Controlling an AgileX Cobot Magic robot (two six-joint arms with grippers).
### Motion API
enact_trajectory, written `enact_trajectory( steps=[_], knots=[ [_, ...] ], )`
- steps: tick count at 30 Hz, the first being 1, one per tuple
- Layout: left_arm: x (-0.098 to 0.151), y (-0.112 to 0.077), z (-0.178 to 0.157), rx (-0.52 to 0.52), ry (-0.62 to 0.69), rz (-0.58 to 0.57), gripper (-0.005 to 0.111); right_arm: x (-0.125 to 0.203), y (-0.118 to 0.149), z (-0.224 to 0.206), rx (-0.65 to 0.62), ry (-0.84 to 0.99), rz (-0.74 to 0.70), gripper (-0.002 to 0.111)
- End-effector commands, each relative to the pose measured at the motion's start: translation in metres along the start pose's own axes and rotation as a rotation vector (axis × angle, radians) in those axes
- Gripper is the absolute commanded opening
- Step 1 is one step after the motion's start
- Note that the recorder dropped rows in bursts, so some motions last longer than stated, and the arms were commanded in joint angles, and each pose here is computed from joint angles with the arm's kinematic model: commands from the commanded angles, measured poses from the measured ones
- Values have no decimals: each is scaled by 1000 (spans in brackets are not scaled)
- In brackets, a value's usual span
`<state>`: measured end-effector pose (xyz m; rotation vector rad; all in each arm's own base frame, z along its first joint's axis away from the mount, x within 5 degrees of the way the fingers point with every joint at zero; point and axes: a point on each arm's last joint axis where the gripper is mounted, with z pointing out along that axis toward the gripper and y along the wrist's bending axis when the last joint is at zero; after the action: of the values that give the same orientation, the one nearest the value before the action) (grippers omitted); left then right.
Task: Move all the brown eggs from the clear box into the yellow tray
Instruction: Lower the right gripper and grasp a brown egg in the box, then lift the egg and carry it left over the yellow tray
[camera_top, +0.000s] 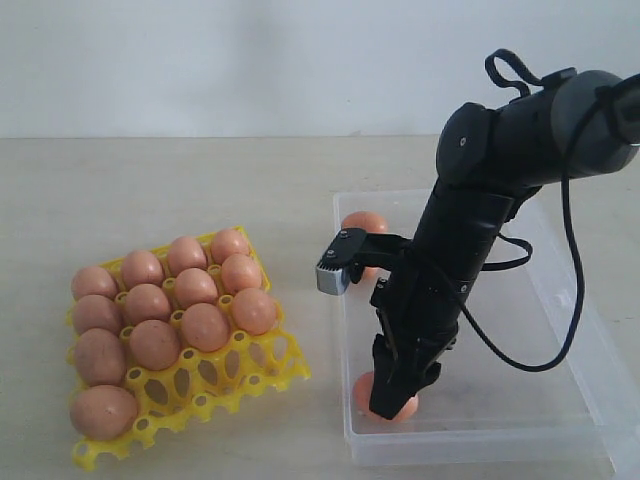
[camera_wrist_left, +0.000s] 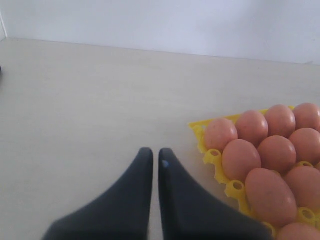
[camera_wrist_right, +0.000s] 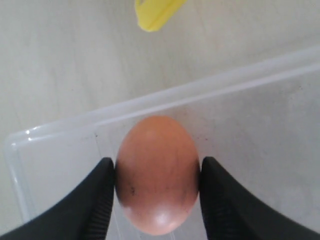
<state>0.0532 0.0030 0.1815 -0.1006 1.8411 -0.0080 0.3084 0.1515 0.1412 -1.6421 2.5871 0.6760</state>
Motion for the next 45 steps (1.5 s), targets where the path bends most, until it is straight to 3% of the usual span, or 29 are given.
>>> enact_trajectory(
  steps=[1,9,21,27,37,41,45],
  knots=[
    [0,0,0,-2,-5,0,4,-1,-1,1,12,-1,-2,0],
    [0,0,0,-2,-5,0,4,-3,0,-3,16,-29,59,0],
    [0,0,0,-2,-5,0,4,-12,12,-42,159,-156,177,0],
    [0,0,0,-2,-5,0,4,-13,9,-46,197,-198,326,0],
    [0,0,0,-2,-5,0,4,-24,-12,-56,364,-489,698,0],
    [0,0,0,-2,-5,0,4,-11,-16,-53,454,-664,862,0],
    [0,0,0,-2,-5,0,4,11,-15,-47,559,-805,930,0]
  ],
)
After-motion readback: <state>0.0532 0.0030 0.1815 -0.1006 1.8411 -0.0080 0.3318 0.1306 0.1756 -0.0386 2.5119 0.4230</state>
